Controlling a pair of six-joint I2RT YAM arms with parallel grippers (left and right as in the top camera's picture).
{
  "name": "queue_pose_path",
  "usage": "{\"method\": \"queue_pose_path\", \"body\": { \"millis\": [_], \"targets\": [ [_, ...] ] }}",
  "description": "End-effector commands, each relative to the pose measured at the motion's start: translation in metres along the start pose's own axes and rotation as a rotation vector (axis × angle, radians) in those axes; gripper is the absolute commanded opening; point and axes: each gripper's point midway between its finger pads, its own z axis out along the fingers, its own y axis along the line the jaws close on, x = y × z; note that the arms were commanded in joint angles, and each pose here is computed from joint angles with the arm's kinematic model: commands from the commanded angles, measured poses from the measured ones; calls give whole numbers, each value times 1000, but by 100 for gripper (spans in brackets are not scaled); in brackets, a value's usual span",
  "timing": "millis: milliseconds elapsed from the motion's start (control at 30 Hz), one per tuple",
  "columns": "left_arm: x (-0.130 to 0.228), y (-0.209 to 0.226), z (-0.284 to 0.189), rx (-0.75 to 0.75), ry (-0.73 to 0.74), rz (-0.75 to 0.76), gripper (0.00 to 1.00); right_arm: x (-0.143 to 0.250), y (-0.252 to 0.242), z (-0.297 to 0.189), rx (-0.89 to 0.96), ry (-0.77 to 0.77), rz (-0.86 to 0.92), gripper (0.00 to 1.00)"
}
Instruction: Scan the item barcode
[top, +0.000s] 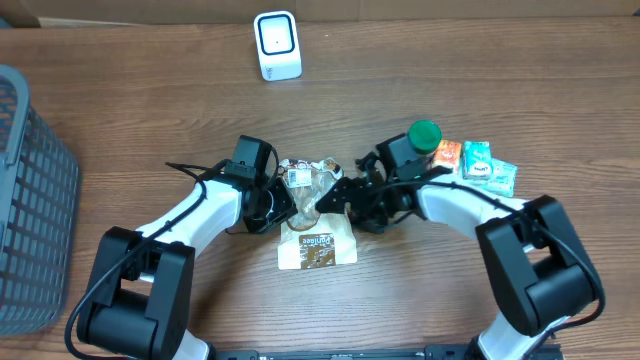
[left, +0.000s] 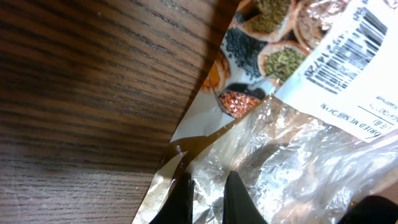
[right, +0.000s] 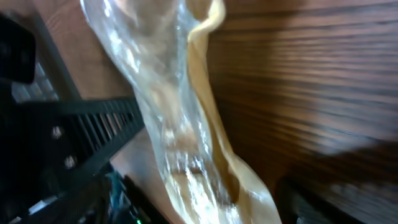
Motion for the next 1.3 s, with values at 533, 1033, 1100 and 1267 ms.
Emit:
{"method": "queue_pose_path", "body": {
  "millis": [533, 1033, 1100, 1267],
  "targets": [
    [3, 5, 5, -8, 21, -14, 4, -19, 19, 21, 15, -145, -54, 56],
    [3, 5, 5, -8, 21, -15, 4, -6, 17, 47, -5, -80, -29, 39],
    [3, 5, 5, -8, 21, -15, 4, -7, 17, 46, -5, -80, -27, 26],
    [3, 5, 5, -8, 21, -7, 4, -5, 18, 45, -18, -64, -20, 7]
  ]
}}
